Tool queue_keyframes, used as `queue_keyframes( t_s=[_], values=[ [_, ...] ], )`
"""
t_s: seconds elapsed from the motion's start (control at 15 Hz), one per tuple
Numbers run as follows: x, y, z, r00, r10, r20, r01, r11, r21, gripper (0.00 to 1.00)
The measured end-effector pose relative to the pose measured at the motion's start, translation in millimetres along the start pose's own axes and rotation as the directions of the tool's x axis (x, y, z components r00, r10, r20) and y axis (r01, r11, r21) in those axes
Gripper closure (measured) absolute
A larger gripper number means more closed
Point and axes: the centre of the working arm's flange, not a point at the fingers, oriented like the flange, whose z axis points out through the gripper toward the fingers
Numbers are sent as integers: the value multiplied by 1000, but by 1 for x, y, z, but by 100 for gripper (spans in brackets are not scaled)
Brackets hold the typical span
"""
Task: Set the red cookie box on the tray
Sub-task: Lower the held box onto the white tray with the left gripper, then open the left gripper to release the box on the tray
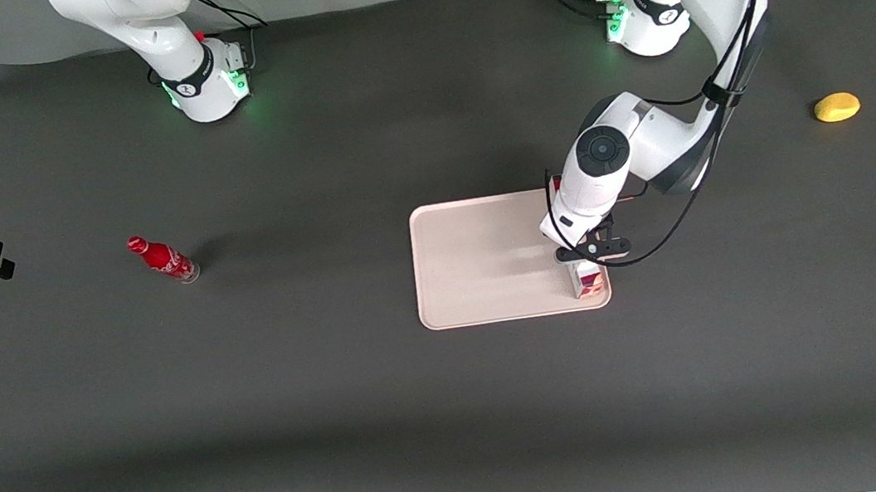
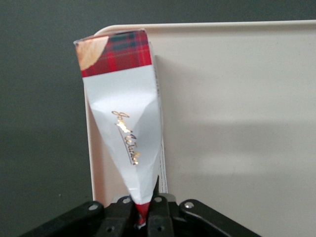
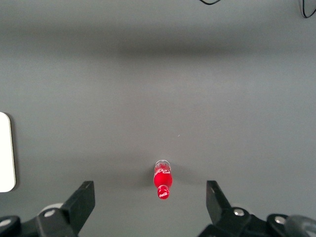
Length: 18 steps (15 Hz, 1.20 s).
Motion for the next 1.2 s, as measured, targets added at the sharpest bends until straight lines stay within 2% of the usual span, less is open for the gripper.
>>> queue_keyframes(
  t_s=[0.07,0.13,0.6,0.67,0.87,1.0,1.2],
  values=[
    [0,0,0,1000,0,0,0,1000,-1,91],
    [0,0,0,1000,0,-1,0,1000,-2,84],
    [1,1,0,1000,1,-2,-1,1000,-4,15],
    [1,1,0,1000,0,-3,0,1000,-4,2],
    [3,0,-2,1000,-2,-7,2,1000,-6,0],
    [13,0,-11,1000,6,-28,-6,1000,-9,0],
    [38,-7,-48,994,105,-38,-104,994,39,0]
  ],
)
